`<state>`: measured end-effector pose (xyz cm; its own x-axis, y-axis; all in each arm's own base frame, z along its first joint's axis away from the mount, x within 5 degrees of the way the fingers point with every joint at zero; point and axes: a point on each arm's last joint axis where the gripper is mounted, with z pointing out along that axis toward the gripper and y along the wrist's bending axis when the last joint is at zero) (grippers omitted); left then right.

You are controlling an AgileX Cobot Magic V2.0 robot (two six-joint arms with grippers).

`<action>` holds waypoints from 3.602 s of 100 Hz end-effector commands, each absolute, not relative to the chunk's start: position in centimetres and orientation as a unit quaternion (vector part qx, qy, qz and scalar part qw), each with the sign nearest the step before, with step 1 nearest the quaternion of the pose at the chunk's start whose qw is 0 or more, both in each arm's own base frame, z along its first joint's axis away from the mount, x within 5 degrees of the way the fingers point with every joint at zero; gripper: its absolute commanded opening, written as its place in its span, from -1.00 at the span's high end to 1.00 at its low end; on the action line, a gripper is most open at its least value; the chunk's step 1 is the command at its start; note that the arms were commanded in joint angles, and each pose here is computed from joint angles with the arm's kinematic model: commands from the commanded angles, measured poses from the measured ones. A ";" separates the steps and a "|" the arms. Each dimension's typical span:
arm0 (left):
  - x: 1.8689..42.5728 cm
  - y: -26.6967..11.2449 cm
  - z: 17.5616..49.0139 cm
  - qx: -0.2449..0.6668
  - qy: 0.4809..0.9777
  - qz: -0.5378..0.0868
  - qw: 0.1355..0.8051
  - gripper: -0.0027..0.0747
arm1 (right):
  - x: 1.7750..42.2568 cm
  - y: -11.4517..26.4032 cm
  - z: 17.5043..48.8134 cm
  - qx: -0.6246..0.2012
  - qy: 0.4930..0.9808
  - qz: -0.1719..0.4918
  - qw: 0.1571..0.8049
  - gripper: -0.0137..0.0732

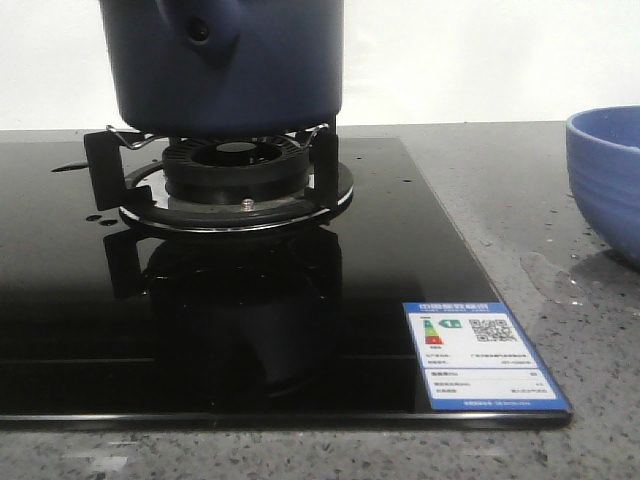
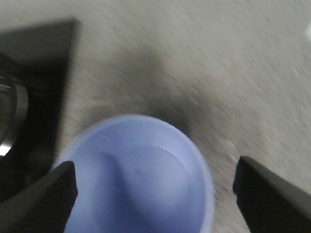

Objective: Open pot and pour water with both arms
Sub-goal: 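Reach the right gripper down to the light blue bowl and grasp its rim, then lift the bowl with the right gripper and carry it over the pot, then tilt the bowl with the right gripper to pour water into the pot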

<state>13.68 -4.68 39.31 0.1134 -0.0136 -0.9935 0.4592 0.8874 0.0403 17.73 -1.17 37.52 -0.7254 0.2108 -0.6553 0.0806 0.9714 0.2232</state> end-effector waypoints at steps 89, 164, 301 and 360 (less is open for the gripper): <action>12.6 -6.1 40.7 0.177 0.621 -0.213 0.733 0.36 | 21.7 -2.1 28.8 0.166 0.944 0.184 0.218 0.80; 12.6 -6.1 40.7 0.176 0.621 -0.214 0.733 0.36 | 26.4 3.1 45.5 -0.018 0.915 0.246 0.318 0.82; 12.7 -5.9 40.7 0.166 0.624 -0.203 0.736 0.36 | 35.0 19.5 49.5 -0.262 0.762 -0.131 0.577 0.78; 12.7 -5.9 40.7 0.166 0.624 -0.203 0.736 0.36 | 34.9 24.4 48.3 -0.319 0.651 -0.353 0.591 0.78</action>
